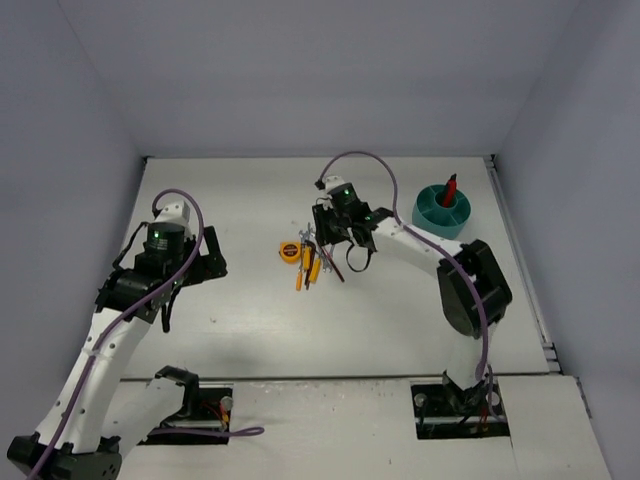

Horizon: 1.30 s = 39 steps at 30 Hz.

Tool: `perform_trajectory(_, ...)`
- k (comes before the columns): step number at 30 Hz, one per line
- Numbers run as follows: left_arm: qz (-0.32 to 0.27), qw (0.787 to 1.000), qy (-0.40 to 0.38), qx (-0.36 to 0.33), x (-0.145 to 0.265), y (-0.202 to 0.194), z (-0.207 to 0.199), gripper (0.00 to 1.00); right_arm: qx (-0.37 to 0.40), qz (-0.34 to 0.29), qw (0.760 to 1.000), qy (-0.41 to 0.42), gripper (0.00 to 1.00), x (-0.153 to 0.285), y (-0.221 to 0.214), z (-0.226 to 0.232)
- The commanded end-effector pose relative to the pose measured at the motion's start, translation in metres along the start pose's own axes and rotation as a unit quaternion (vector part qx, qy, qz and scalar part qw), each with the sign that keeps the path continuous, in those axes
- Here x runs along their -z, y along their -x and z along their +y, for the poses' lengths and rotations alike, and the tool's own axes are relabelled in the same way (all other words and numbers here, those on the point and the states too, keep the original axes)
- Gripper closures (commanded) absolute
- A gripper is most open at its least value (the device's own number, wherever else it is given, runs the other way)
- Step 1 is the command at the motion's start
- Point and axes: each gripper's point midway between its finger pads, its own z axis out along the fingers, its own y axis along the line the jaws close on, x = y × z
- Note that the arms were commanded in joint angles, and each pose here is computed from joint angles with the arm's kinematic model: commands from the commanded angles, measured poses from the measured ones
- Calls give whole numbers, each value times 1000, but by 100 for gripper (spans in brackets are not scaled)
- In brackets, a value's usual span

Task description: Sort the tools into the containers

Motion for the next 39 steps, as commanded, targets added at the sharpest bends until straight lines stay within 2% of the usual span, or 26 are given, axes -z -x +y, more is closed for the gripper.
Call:
perform_trajectory(1,-21,1000,-19,4,9,8,-6,12,-3,-27,999,-31,66,-19,26,13)
perform_trajectory(8,-14,1000,-13,0,12,-4,1,12,9,-27,996,-90,69,-53,22,9)
perform_trajectory(14,-6,1000,-14,3,13,-11,2,12,-2,-37,988,-149,71,-62,22,-11)
perform_trajectory(28,-2,1000,-9,3,11,-15,5,12,3,-8,990,-138,73,-86,1,-9)
perform_trajectory(32,-2,1000,-9,6,11,-16,5,12,7,-5,990,-144,84,-85,-2,-12)
perform_trajectory(35,-2,1000,-9,7,12,-17,5,13,12,-13,989,-149,97,-80,5,-14)
perform_trajectory(39,-4,1000,-10,10,13,-16,4,12,23,-35,988,-152,100,-62,24,-12)
